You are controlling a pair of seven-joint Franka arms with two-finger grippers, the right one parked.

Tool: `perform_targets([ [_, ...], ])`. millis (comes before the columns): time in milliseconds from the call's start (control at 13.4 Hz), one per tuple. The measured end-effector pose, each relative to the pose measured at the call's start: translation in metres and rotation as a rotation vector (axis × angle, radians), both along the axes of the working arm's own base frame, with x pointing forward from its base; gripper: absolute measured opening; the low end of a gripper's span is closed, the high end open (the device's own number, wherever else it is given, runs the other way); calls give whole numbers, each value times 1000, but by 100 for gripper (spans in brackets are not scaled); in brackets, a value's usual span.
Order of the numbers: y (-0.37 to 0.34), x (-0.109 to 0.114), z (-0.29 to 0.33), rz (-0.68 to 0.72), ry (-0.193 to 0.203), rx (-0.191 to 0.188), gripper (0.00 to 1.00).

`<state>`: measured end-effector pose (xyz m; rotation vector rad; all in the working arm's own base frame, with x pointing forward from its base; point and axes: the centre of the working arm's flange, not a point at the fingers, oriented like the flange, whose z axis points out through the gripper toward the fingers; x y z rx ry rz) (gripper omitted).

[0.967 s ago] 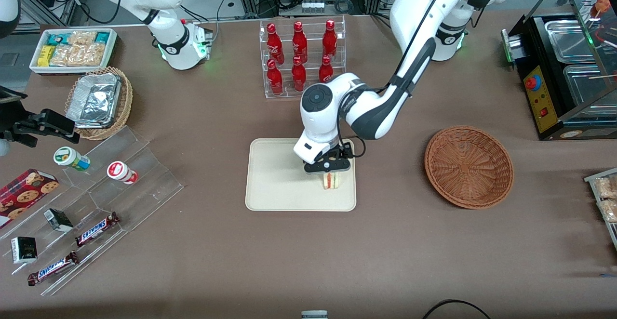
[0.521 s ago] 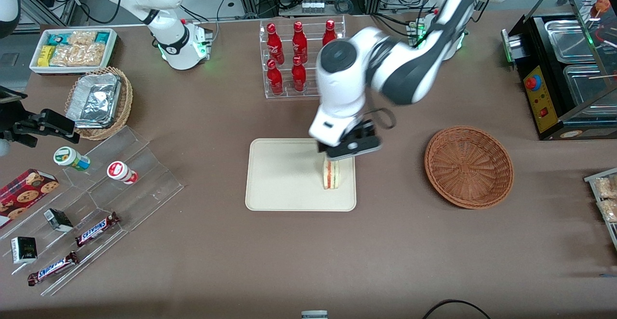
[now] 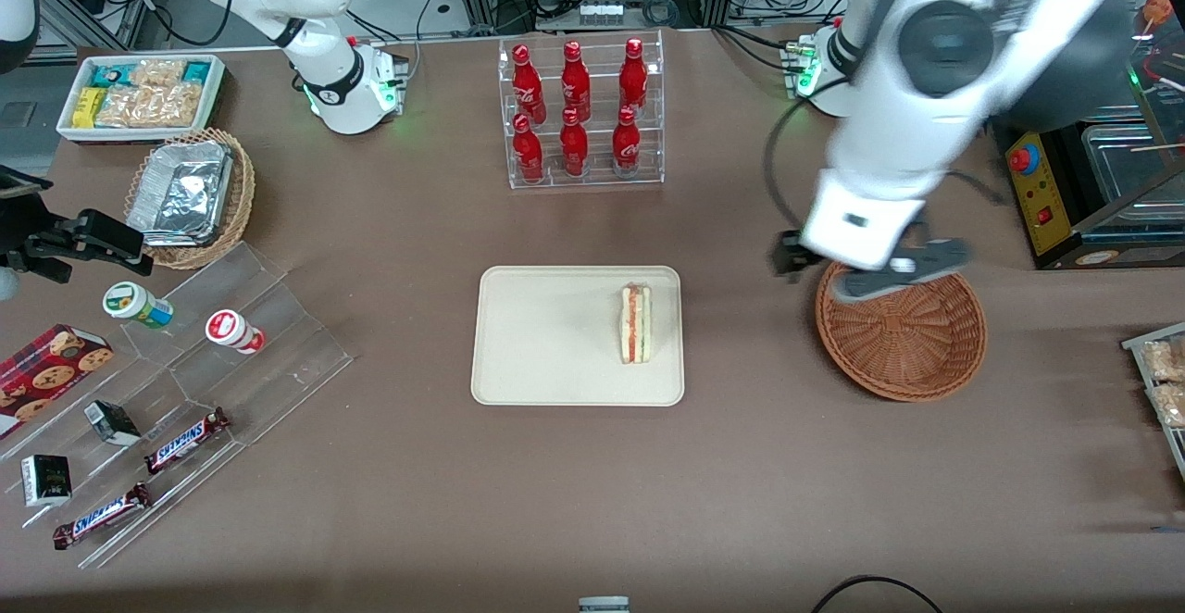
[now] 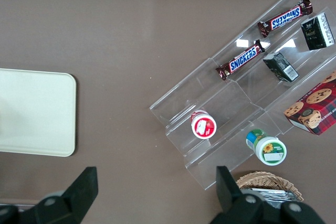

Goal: Place sandwich from basket to tray

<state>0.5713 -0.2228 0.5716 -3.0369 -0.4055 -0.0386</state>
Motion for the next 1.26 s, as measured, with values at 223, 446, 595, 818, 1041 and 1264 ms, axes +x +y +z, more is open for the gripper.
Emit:
perform_targets([
  [223,69,5,18,-26,33,-35,100],
  [446,130,-7,31,-130,58,-81,100],
  [595,166,-21,41,-174,51,-92,100],
  [818,211,-42,52,-186,38,-96,100],
  [1041,226,-58,58,-176,28,-106,100],
  [1264,211,-59,66,-199,8,-135,100],
])
